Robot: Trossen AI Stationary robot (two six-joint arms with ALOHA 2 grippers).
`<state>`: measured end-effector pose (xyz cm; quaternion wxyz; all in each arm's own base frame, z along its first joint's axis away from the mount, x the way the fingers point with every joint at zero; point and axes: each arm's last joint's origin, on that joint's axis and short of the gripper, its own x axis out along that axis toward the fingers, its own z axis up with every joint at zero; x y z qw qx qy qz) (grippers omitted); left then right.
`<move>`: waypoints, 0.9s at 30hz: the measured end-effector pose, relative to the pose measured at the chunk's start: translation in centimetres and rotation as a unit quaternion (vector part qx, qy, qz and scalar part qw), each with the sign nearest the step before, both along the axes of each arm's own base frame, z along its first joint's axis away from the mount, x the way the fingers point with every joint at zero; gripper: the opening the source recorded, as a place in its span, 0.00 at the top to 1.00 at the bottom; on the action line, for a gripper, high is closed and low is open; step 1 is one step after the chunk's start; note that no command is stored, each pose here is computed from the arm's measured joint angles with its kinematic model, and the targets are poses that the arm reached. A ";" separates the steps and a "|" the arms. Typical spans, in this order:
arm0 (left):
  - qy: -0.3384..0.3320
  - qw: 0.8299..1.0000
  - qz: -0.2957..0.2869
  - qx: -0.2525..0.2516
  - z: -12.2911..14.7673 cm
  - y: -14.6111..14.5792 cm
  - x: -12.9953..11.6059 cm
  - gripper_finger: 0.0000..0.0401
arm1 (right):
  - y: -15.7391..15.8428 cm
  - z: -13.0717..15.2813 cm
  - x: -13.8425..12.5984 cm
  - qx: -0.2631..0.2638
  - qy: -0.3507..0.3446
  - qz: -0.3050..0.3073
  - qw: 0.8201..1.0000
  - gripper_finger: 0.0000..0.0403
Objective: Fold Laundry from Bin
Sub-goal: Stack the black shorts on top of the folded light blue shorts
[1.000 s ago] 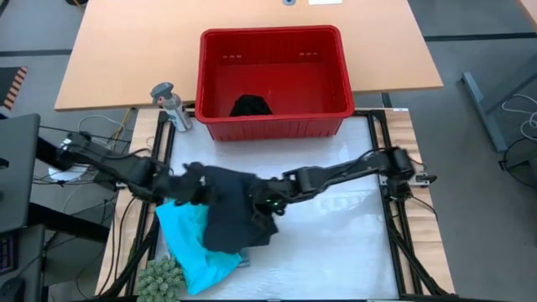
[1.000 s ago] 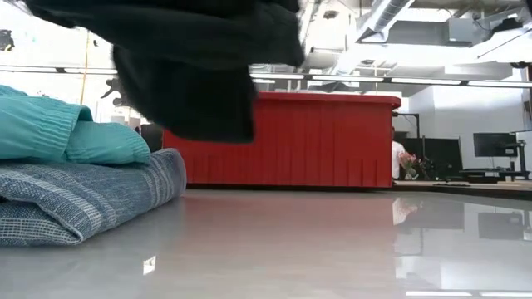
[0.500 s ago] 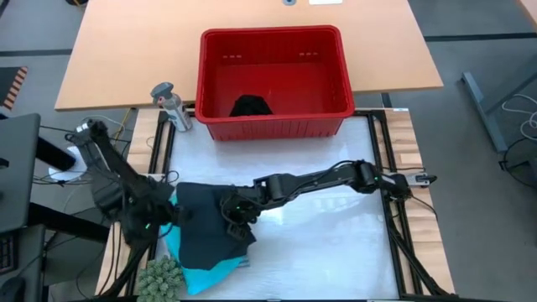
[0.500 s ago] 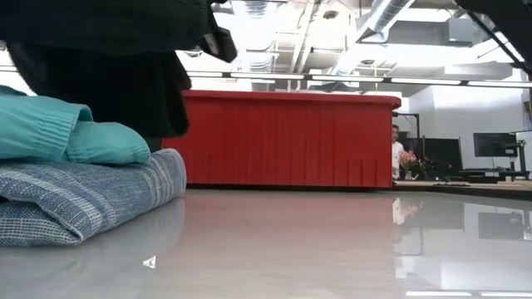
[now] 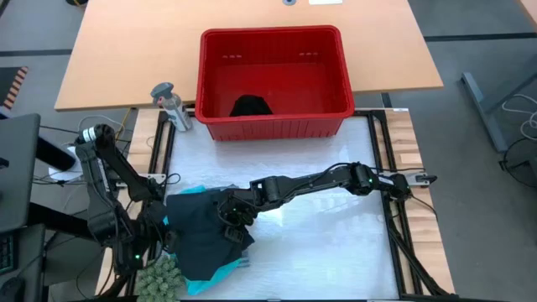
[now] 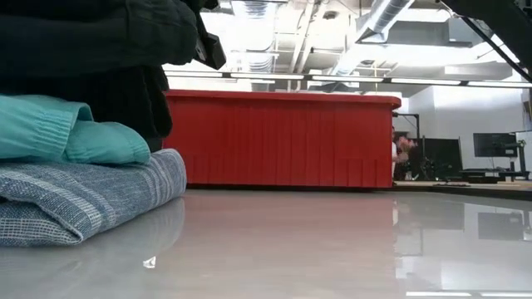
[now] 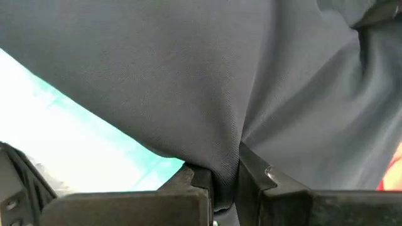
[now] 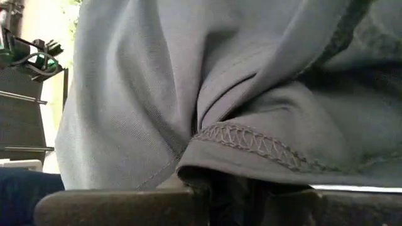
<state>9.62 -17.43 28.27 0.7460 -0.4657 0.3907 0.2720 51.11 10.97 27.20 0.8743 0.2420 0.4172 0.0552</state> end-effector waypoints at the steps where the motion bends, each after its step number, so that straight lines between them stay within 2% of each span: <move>1: 0.005 1.000 -0.005 0.000 0.0 -0.1 -0.2 0.96 | 0.0 0.0 0.0 0.001 -0.001 -0.001 1.000 0.83; 7: 0.014 0.999 -0.027 -0.012 1.7 -0.2 -1.1 0.96 | 0.1 0.4 0.3 0.018 -0.023 0.002 1.000 0.83; 15: 0.031 0.999 -0.040 0.008 5.1 0.7 -2.0 0.96 | 0.1 1.2 1.0 0.041 -0.073 -0.008 0.996 0.83; 18: 0.039 0.998 -0.045 0.004 5.4 0.8 -2.2 0.96 | 0.4 1.0 2.0 0.073 -0.111 -0.001 0.991 0.83; 23: 0.033 0.998 -0.051 0.020 4.7 0.1 -2.2 0.96 | 0.7 -1.4 2.5 0.089 -0.069 0.005 0.994 0.83; 27: 0.032 0.998 -0.040 0.045 3.8 -0.5 -1.5 0.96 | 0.6 -1.2 2.3 0.087 -0.063 0.002 0.994 0.83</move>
